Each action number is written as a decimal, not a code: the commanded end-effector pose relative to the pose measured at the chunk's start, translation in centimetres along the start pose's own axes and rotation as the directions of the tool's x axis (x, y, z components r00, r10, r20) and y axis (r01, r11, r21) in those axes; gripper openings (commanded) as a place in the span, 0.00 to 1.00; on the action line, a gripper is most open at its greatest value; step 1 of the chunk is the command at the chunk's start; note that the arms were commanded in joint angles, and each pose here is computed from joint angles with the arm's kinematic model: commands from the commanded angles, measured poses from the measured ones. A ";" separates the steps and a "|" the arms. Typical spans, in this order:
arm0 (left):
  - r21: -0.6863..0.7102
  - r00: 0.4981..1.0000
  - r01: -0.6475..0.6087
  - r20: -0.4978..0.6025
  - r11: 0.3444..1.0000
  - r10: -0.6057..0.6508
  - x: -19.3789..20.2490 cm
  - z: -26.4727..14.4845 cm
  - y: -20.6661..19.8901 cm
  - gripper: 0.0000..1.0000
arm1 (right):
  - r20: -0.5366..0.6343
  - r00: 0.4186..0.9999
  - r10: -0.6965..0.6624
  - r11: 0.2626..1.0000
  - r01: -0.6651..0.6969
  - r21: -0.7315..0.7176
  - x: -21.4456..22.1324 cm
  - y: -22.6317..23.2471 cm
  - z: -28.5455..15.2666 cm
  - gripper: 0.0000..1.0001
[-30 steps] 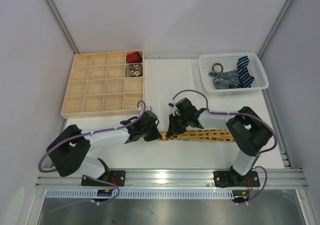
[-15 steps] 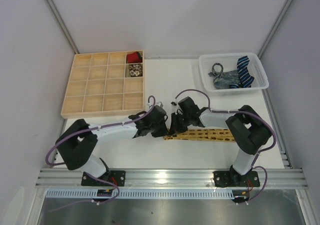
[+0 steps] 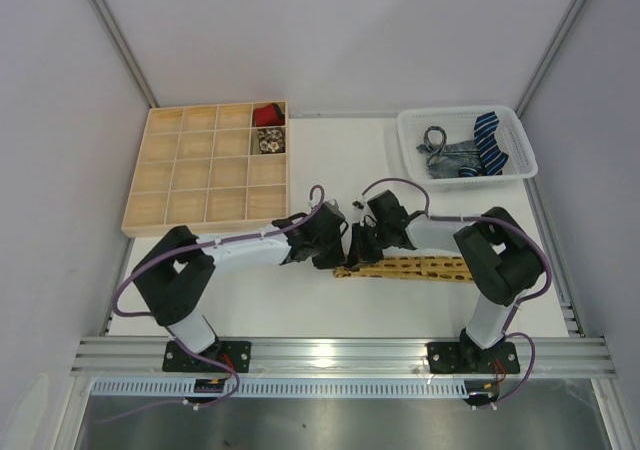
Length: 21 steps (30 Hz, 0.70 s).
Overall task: Roll the ties
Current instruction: Roll the tie
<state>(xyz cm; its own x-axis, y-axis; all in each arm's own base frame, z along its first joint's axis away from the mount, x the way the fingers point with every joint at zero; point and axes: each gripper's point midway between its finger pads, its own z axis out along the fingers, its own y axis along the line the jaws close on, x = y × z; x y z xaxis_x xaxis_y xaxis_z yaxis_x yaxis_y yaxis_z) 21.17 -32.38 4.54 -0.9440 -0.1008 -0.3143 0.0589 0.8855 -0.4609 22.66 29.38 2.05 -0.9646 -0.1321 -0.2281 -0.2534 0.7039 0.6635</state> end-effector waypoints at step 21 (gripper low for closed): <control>-0.120 0.989 -0.096 -0.124 0.988 0.081 1.8 2.2 0.5 0.00 | 0.103 0.993 0.048 0.974 -0.070 0.217 -0.8 -5.5 -3.9 0.00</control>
<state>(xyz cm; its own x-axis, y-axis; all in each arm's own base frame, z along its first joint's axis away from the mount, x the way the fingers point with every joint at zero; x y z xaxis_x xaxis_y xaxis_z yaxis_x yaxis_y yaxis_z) 21.37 -34.30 3.91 -0.9576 -0.0293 -0.2865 0.0975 0.9030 -0.4185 25.23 23.45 2.68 -0.9584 -0.0265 -0.2841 -0.1784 0.8326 0.5243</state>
